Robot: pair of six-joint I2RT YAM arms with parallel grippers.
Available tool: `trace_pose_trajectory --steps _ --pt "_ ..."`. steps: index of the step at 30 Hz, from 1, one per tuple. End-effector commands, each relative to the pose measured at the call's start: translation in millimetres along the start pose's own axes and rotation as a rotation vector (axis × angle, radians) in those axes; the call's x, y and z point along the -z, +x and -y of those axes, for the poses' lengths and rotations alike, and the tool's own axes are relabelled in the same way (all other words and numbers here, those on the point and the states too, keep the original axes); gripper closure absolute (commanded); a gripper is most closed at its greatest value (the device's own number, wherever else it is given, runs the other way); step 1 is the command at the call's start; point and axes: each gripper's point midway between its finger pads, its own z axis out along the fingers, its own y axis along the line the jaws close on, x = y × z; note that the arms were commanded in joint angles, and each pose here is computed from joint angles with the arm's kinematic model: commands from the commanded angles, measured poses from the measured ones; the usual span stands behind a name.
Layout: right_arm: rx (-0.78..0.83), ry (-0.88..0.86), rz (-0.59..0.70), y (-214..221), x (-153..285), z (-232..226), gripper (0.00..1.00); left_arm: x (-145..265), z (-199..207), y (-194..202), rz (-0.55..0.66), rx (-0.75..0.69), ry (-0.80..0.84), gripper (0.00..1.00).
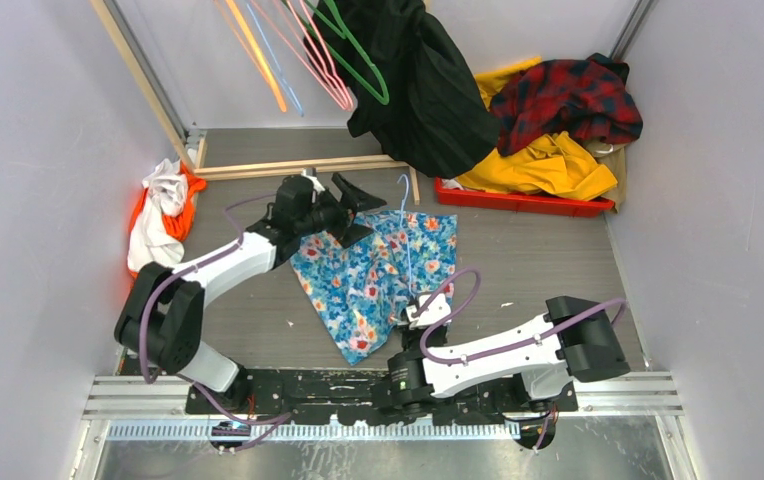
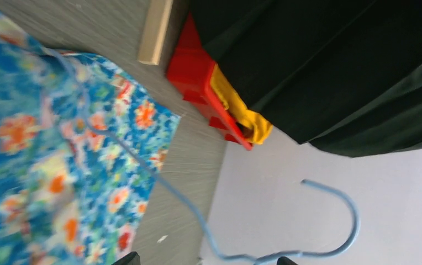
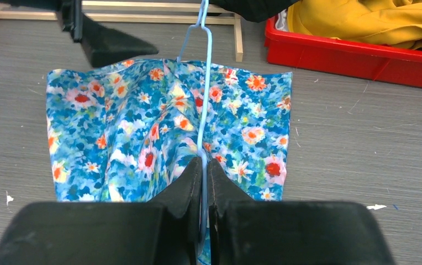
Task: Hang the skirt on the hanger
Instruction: Hang the skirt on the hanger.
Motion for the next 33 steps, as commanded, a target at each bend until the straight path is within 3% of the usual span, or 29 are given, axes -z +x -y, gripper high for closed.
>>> trace_pose_trajectory --steps 1,10,17,23,27,31,33 --pt "-0.114 -0.257 0.313 -61 3 -41 0.99 -9 62 -3 -0.049 0.074 0.17 0.13" --pt "-0.126 -0.263 0.31 -58 3 -37 0.99 -23 52 -2 -0.043 0.118 0.137 0.16" --pt "-0.122 -0.264 0.307 -56 3 -38 0.99 -37 42 8 -0.059 0.136 0.117 0.3" --pt "-0.125 -0.266 0.307 -55 3 -38 0.99 -48 30 16 -0.067 0.146 0.094 0.33" --pt "-0.126 -0.267 0.306 -54 3 -37 0.99 -57 27 13 -0.061 0.157 0.101 0.44" --pt "-0.124 -0.27 0.305 -53 4 -38 0.99 -65 33 11 -0.069 0.161 0.125 0.67" --pt "-0.128 -0.27 0.304 -53 3 -37 0.99 -67 37 9 -0.068 0.158 0.132 0.73"
